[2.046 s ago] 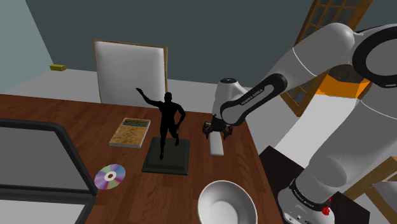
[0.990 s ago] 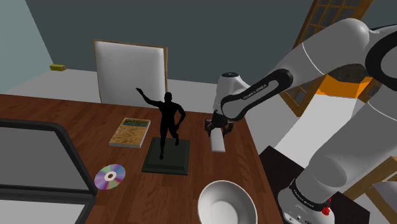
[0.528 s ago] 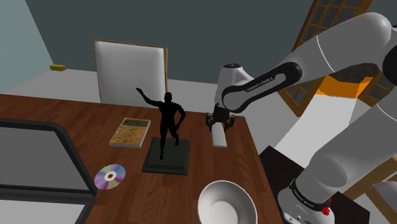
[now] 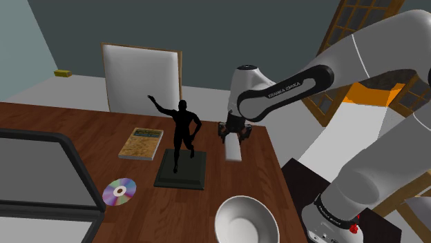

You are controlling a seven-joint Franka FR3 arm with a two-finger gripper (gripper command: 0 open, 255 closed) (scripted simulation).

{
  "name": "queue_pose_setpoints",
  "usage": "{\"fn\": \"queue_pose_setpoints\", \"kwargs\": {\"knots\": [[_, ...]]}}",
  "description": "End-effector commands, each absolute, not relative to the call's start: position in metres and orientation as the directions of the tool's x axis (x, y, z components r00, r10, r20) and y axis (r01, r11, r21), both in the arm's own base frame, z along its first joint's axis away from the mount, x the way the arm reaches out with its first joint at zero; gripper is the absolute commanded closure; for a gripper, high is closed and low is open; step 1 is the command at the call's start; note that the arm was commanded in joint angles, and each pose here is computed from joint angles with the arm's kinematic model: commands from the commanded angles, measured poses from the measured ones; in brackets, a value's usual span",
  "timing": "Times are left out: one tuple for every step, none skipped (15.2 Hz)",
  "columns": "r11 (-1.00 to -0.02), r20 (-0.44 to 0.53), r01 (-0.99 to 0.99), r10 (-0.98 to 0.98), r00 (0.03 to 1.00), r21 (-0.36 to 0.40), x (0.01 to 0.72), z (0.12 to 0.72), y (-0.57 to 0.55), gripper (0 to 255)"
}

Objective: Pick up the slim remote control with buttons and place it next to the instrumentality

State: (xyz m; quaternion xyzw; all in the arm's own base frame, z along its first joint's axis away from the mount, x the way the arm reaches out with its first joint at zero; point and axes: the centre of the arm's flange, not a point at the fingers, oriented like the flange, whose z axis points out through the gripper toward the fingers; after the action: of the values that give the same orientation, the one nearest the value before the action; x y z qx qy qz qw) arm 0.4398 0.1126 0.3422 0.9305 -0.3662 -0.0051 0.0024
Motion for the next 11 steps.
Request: {"fn": "queue_pose_setpoints", "kwargs": {"knots": [[-0.731, -0.008, -0.683, -0.683, 0.731, 0.008, 0.437, 0.342, 0.137, 255], [-0.731, -0.008, -0.683, -0.683, 0.731, 0.008, 0.436, 0.342, 0.150, 255], [-0.731, -0.008, -0.683, -0.683, 0.731, 0.008, 0.434, 0.342, 0.164, 255], [-0.731, -0.008, -0.683, -0.683, 0.731, 0.008, 0.433, 0.343, 0.177, 255], [-0.731, -0.008, -0.683, -0.683, 0.731, 0.008, 0.432, 0.343, 0.190, 255], [-0.731, -0.008, -0.683, -0.683, 0.731, 0.008, 0.430, 0.343, 0.203, 255], [-0.731, -0.008, -0.683, -0.683, 0.731, 0.008, 0.429, 0.343, 0.216, 255], [-0.731, -0.008, -0.683, -0.683, 0.731, 0.008, 0.427, 0.343, 0.229, 255], [-0.731, -0.008, -0.683, -0.683, 0.731, 0.008, 0.426, 0.343, 0.242, 255], [-0.731, -0.008, -0.683, -0.683, 0.731, 0.008, 0.425, 0.343, 0.256, 255], [-0.731, -0.008, -0.683, -0.683, 0.731, 0.008, 0.423, 0.343, 0.269, 255]]}}
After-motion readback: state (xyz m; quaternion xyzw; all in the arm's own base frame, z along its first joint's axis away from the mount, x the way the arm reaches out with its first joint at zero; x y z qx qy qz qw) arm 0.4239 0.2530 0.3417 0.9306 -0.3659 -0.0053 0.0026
